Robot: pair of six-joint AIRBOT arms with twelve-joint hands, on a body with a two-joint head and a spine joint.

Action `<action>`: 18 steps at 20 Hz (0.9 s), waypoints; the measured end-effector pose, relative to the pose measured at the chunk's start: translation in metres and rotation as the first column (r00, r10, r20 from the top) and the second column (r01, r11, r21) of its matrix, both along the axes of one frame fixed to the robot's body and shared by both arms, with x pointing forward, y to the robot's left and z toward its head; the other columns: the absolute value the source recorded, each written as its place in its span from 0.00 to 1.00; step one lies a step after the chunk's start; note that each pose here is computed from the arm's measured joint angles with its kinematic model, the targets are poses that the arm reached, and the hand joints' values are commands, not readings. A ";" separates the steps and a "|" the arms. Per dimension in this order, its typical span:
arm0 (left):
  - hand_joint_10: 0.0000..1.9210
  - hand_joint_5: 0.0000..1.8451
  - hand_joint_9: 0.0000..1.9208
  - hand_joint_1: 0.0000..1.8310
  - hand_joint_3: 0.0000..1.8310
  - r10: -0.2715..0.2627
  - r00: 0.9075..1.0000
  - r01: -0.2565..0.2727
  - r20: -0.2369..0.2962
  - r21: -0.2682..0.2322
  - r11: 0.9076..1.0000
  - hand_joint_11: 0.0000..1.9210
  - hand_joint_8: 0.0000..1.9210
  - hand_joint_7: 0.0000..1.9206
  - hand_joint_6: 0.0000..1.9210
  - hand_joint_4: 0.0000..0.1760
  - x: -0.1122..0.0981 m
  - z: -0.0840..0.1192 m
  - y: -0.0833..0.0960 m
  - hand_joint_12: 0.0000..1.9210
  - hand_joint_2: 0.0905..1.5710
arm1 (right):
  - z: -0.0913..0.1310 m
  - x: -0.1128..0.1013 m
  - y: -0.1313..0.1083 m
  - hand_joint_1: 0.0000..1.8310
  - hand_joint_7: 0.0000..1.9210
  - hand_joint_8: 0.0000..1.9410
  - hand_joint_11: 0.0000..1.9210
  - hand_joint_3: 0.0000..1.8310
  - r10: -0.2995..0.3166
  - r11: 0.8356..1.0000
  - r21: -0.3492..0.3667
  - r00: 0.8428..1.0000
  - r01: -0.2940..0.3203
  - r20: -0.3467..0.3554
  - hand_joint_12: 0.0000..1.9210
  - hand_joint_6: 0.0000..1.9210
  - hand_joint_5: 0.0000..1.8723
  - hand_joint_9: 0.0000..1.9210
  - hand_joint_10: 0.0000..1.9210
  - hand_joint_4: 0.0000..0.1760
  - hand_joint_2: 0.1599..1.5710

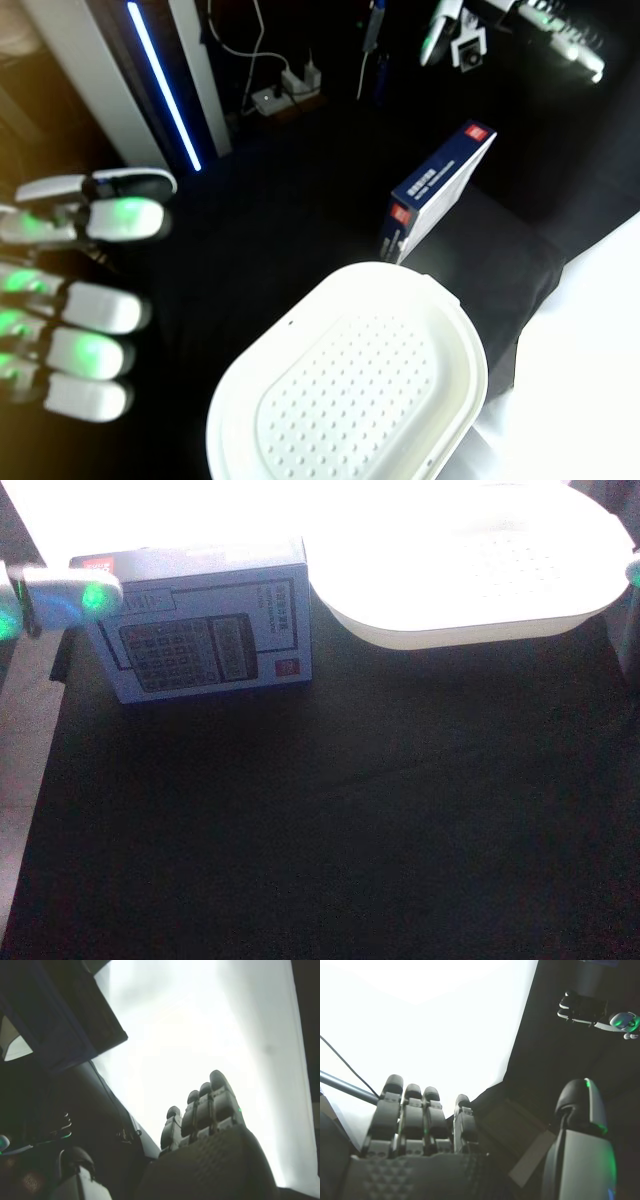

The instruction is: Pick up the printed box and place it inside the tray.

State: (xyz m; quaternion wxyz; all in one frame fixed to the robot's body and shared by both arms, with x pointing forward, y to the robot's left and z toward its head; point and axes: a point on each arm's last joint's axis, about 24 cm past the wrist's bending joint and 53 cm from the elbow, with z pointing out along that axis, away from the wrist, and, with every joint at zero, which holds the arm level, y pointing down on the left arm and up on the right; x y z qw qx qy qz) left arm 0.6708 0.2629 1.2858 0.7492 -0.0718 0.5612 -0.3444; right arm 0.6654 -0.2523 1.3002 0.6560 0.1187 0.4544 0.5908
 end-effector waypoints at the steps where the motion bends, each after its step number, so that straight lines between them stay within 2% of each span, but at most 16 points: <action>1: 0.00 0.00 0.05 0.24 0.03 0.003 1.000 -0.003 -0.004 -0.003 1.000 0.00 0.00 0.06 0.00 0.53 0.002 -0.001 0.001 0.09 0.50 | 0.000 0.000 0.000 0.41 0.05 0.00 0.01 0.01 0.001 1.000 0.003 1.000 -0.001 -0.001 0.02 0.00 0.00 0.02 0.00 1.00 0.42; 2: 0.00 0.00 0.05 0.22 0.03 0.009 1.000 -0.009 -0.013 -0.011 1.000 0.00 0.00 0.05 0.00 0.53 0.005 -0.004 0.002 0.00 0.53 | -0.001 0.000 0.001 0.40 0.06 0.01 0.03 0.01 0.002 1.000 0.003 1.000 -0.002 -0.002 0.03 0.00 0.01 0.04 0.01 1.00 0.42; 4: 0.00 0.00 0.05 0.23 0.02 0.011 1.000 -0.012 -0.028 -0.025 1.000 0.00 0.00 0.03 0.00 0.54 0.010 -0.008 0.004 0.00 0.55 | -0.003 0.001 0.003 0.40 0.07 0.00 0.03 0.00 0.005 1.000 0.007 1.000 -0.005 -0.005 0.04 0.00 0.02 0.05 0.00 1.00 0.42; 6: 0.00 0.00 0.04 0.28 0.00 -0.002 0.998 -0.002 -0.055 -0.073 0.997 0.02 0.00 0.03 0.00 0.39 0.019 -0.013 0.007 0.01 0.51 | -0.004 0.000 0.006 0.38 0.07 0.00 0.01 0.01 0.012 1.000 0.006 1.000 -0.012 -0.007 0.04 0.00 0.02 0.06 0.00 1.00 0.43; 7: 0.00 0.00 0.03 0.27 0.00 -0.005 0.998 -0.001 -0.069 -0.089 0.996 0.02 0.00 0.04 0.00 0.48 0.022 -0.015 0.009 0.01 0.49 | -0.005 0.000 0.006 0.38 0.06 0.00 0.01 0.01 0.013 1.000 0.007 1.000 -0.013 -0.008 0.04 0.00 0.02 0.06 0.00 1.00 0.44; 8: 0.00 0.00 0.04 0.29 0.00 -0.004 0.996 -0.004 -0.085 -0.090 0.996 0.02 0.01 0.05 0.00 0.63 0.027 -0.019 0.010 0.01 0.49 | -0.005 0.001 0.006 0.39 0.07 0.00 0.02 0.01 0.012 1.000 0.007 1.000 -0.011 -0.008 0.05 0.00 0.02 0.07 0.01 1.00 0.45; 9: 0.01 0.00 0.05 0.30 0.00 -0.002 0.995 -0.008 -0.101 -0.095 0.995 0.04 0.00 0.04 0.00 0.55 0.031 -0.023 0.011 0.03 0.48 | -0.005 0.001 0.005 0.39 0.07 0.00 0.03 0.01 0.010 1.000 0.005 1.000 -0.010 -0.006 0.06 0.00 0.02 0.07 0.01 1.00 0.46; 10: 0.01 0.00 0.04 0.30 0.01 -0.002 0.992 -0.010 -0.126 -0.096 0.995 0.01 0.01 0.03 0.00 0.43 0.035 -0.030 0.009 0.15 0.47 | -0.004 0.001 0.004 0.40 0.07 0.00 0.03 0.01 0.007 1.000 0.008 1.000 -0.007 -0.006 0.06 0.00 0.01 0.07 0.00 0.97 0.46; 12: 0.00 0.00 0.01 0.35 0.02 -0.016 0.984 0.000 -0.178 -0.088 0.996 0.00 0.00 0.03 0.00 0.70 0.041 -0.047 0.000 0.10 0.50 | -0.005 0.001 0.005 0.41 0.07 0.00 0.03 0.00 0.009 1.000 0.007 1.000 -0.008 -0.006 0.06 0.00 0.01 0.08 0.01 0.94 0.44; 13: 0.00 0.01 0.00 0.38 0.01 -0.023 0.979 0.007 -0.202 -0.084 0.996 0.00 0.00 0.02 0.00 0.78 0.044 -0.056 -0.005 0.03 0.49 | -0.005 0.001 0.005 0.41 0.06 0.00 0.04 0.00 0.009 1.000 0.008 1.000 -0.008 -0.007 0.07 0.00 0.00 0.08 0.01 0.93 0.44; 14: 0.00 0.00 0.00 0.39 0.00 -0.030 0.975 0.013 -0.221 -0.081 0.997 0.00 0.00 0.00 0.00 0.76 0.046 -0.063 -0.009 0.02 0.47 | -0.006 0.002 0.006 0.42 0.06 0.00 0.04 0.00 0.010 1.000 0.010 1.000 -0.009 -0.009 0.07 0.00 0.00 0.07 0.00 0.93 0.44; 15: 0.00 0.00 0.00 0.38 0.00 -0.034 0.971 0.016 -0.237 -0.078 0.997 0.00 0.00 0.00 0.00 0.61 0.048 -0.069 -0.012 0.01 0.45 | -0.006 0.002 0.007 0.40 0.05 0.00 0.03 0.00 0.011 1.000 0.011 1.000 -0.011 -0.009 0.07 0.00 0.00 0.06 0.00 0.93 0.45; 16: 0.00 0.00 0.00 0.39 0.00 -0.034 0.966 0.017 -0.258 -0.071 0.997 0.00 0.00 0.00 0.00 0.51 0.051 -0.076 -0.014 0.00 0.45 | -0.007 0.002 0.008 0.40 0.04 0.00 0.01 0.01 0.014 1.000 0.012 1.000 -0.014 -0.012 0.06 0.00 0.00 0.05 0.00 0.95 0.45; 17: 0.00 0.00 0.00 0.39 0.00 -0.033 0.963 0.014 -0.268 -0.073 0.997 0.00 0.00 0.00 0.00 0.58 0.053 -0.080 -0.014 0.00 0.43 | -0.008 0.002 0.009 0.41 0.04 0.00 0.00 0.00 0.015 1.000 0.013 1.000 -0.015 -0.012 0.06 0.00 0.00 0.05 0.00 0.95 0.45; 18: 0.00 0.00 0.00 0.39 0.00 -0.030 0.959 0.010 -0.283 -0.073 0.997 0.00 0.00 0.00 0.00 0.78 0.055 -0.084 -0.013 0.00 0.44 | -0.008 0.002 0.009 0.42 0.05 0.00 0.00 0.00 0.015 1.000 0.015 1.000 -0.015 -0.013 0.03 0.00 0.00 0.06 0.00 0.96 0.44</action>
